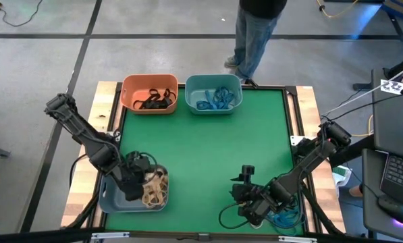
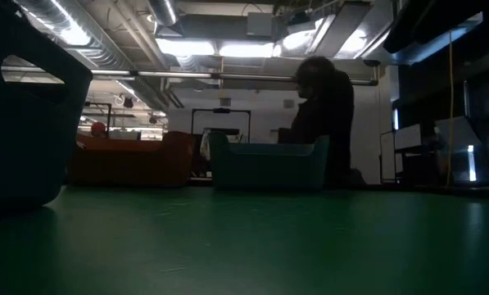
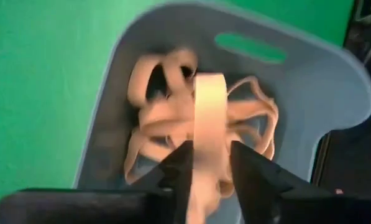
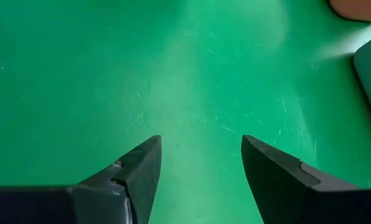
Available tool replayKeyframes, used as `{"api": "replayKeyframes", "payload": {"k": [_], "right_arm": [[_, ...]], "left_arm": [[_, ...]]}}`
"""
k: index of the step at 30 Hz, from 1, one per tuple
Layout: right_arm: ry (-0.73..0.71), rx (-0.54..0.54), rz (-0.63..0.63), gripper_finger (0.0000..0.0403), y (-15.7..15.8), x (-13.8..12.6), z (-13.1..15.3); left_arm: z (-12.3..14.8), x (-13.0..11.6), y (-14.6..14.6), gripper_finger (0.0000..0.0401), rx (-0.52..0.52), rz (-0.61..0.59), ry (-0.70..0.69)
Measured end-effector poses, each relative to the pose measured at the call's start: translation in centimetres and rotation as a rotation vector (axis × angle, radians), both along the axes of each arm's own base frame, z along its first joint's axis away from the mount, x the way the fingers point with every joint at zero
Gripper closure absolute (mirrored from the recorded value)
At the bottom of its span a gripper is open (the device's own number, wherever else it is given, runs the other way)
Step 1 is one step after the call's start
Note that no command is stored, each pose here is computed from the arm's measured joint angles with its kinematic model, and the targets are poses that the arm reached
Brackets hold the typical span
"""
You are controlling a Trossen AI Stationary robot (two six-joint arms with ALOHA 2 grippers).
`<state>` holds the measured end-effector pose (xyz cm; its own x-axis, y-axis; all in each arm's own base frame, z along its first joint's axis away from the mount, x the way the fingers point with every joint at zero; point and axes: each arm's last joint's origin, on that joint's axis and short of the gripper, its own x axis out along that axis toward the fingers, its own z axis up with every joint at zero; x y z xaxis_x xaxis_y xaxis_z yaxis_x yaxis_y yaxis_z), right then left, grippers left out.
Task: Sort rubber bands into baskets
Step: Put the white rubber band into the blue bin
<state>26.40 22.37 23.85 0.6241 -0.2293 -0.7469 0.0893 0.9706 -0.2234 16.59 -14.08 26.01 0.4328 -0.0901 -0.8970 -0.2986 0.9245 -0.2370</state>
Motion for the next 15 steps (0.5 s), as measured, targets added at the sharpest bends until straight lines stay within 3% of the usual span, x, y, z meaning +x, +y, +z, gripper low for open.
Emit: {"api": "replayKeyframes", "payload": {"k": [5, 7, 11, 15], "right_arm": [[0.013, 0.013, 0.007, 0.0180, 0.0, 0.0, 0.0], [0.017, 0.018, 0.010, 0.0180, 0.0, 0.0, 0.0], [0.039, 0.051, 0.010, 0.0180, 0.1, -0.1, -0.1], [0.107, 0.152, -0.004, 0.0180, 0.2, -0.4, -0.5]], "left_arm": [[-0.1, -0.5, 0.5, 0.0255, -0.139, -0.010, 0.181], [0.4, -0.6, 0.9, 0.0247, -0.180, 0.032, 0.190], [1.3, -0.5, 1.2, 0.0246, -0.157, 0.036, 0.108], [1.7, 0.5, 0.9, 0.0252, -0.092, -0.015, -0.056]]}}
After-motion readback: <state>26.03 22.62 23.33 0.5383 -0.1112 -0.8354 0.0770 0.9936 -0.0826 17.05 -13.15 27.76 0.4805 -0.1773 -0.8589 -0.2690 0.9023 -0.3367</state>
